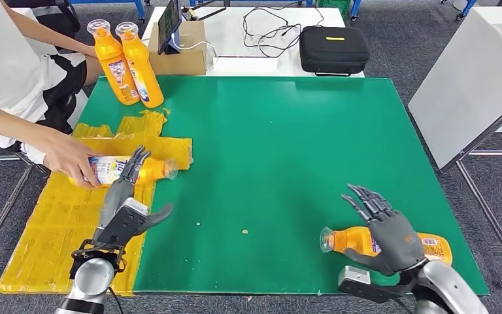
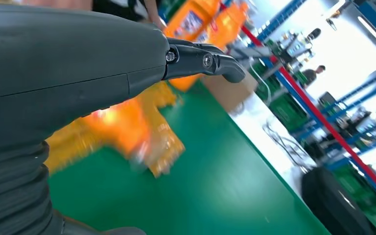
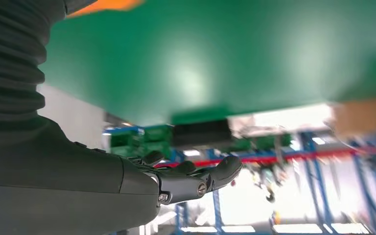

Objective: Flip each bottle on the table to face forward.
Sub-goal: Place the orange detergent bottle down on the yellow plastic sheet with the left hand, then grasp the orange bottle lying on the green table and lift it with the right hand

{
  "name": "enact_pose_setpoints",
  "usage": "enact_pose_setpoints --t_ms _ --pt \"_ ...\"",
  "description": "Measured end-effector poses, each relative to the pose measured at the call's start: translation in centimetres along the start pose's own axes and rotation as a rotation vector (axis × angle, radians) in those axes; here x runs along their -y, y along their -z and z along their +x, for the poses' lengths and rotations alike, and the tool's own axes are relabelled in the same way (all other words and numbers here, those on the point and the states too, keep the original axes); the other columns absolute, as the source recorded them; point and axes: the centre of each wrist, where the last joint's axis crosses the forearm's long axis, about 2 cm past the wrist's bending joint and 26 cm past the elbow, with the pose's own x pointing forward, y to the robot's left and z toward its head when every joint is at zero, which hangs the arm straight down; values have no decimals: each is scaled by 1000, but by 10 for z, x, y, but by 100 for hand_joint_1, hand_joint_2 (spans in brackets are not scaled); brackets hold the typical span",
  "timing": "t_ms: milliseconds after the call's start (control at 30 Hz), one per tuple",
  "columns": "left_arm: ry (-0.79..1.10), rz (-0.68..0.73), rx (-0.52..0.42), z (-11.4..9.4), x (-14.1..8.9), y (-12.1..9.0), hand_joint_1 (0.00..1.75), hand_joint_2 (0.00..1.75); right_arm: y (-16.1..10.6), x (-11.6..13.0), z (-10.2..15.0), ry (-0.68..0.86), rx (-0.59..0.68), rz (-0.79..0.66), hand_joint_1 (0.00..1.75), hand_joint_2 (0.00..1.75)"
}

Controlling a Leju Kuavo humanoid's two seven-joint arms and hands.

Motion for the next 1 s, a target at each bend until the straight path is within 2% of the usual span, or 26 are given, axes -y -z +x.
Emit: enact_pose_setpoints --t_ms 200,467,700,1000 --pt "-76 -28 -9 6 12 -5 0 175 -25 28 -38 -92 -150 67 0 175" --pt "-114 -36 -6 10 19 -5 0 175 -41 47 -59 -185 -245 111 0 175" --pt "-129 -43 -3 13 23 -5 0 175 -46 52 -65 -205 -279 141 0 175" --pt "-166 -51 11 14 26 -1 0 175 -63 61 -87 -115 -252 316 0 175"
